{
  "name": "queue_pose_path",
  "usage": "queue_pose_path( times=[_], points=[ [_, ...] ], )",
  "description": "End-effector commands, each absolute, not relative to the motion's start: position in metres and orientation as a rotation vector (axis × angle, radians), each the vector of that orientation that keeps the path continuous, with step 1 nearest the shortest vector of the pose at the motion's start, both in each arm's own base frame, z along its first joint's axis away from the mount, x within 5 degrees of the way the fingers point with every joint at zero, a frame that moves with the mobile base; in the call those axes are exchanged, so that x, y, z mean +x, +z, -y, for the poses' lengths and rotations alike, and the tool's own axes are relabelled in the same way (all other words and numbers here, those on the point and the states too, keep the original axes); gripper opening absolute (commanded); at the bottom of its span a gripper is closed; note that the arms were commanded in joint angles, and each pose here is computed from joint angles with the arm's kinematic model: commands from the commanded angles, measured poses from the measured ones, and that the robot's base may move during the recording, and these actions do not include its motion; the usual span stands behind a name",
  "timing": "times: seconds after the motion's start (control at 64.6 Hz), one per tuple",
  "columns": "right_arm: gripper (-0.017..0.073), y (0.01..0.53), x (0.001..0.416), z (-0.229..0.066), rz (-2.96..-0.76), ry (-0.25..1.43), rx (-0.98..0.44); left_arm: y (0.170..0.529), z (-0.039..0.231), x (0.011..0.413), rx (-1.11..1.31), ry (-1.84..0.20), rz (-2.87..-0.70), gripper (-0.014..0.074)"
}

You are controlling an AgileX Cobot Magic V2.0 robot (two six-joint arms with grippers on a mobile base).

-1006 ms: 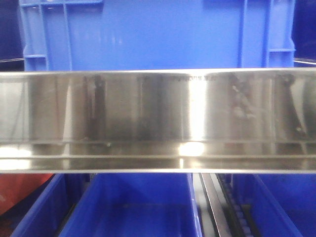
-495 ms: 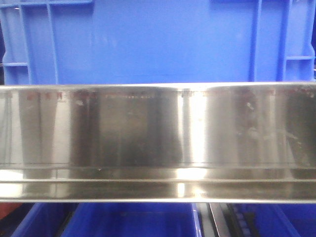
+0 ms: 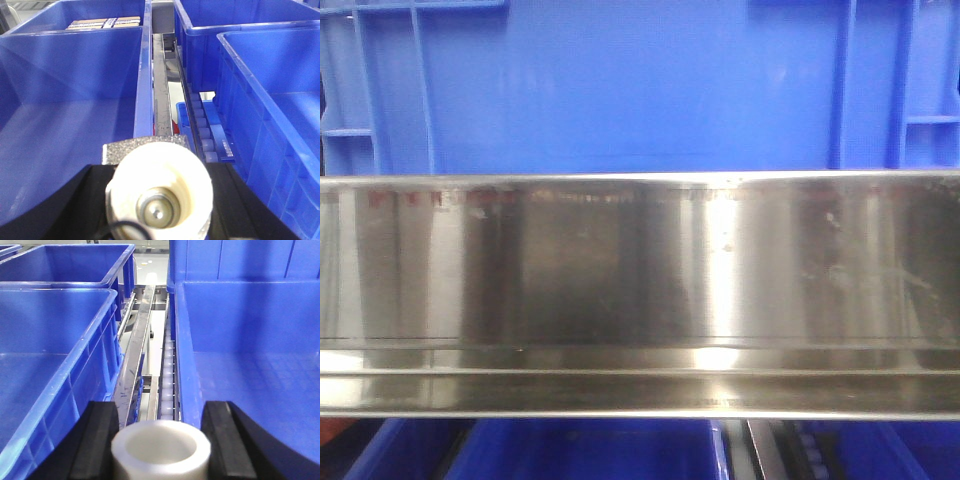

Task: Place valve from conveyor to right shelf box
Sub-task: 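Move both held valves over an open blue bin on the shelf, then lower the right gripper into the blue bin and open it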

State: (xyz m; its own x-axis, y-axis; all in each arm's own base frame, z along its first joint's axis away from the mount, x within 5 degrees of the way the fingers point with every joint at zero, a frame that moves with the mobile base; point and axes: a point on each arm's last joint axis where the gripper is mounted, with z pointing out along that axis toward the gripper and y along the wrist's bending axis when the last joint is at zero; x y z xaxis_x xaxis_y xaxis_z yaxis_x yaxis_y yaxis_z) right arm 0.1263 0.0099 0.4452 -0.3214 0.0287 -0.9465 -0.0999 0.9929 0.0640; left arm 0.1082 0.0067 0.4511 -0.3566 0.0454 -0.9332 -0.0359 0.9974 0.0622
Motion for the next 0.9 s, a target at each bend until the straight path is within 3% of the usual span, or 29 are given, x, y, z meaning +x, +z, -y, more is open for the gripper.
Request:
queue_pose_path(
  times=[0.0,0.882],
  points=[
    [-0.0153,0.4549,0.1232,-0.0083,-1.820,0.103,-0.050,0.4600,-0.0056,0.1060,0.008,0.076,-1.857,-0.0111],
    [-0.0153,0.4595,0.1239,-0.0079,-1.774,0.101,-0.043,0.4627,-0.0057,0.1067,0.008,0.078,-1.827,-0.0111]
  ],
)
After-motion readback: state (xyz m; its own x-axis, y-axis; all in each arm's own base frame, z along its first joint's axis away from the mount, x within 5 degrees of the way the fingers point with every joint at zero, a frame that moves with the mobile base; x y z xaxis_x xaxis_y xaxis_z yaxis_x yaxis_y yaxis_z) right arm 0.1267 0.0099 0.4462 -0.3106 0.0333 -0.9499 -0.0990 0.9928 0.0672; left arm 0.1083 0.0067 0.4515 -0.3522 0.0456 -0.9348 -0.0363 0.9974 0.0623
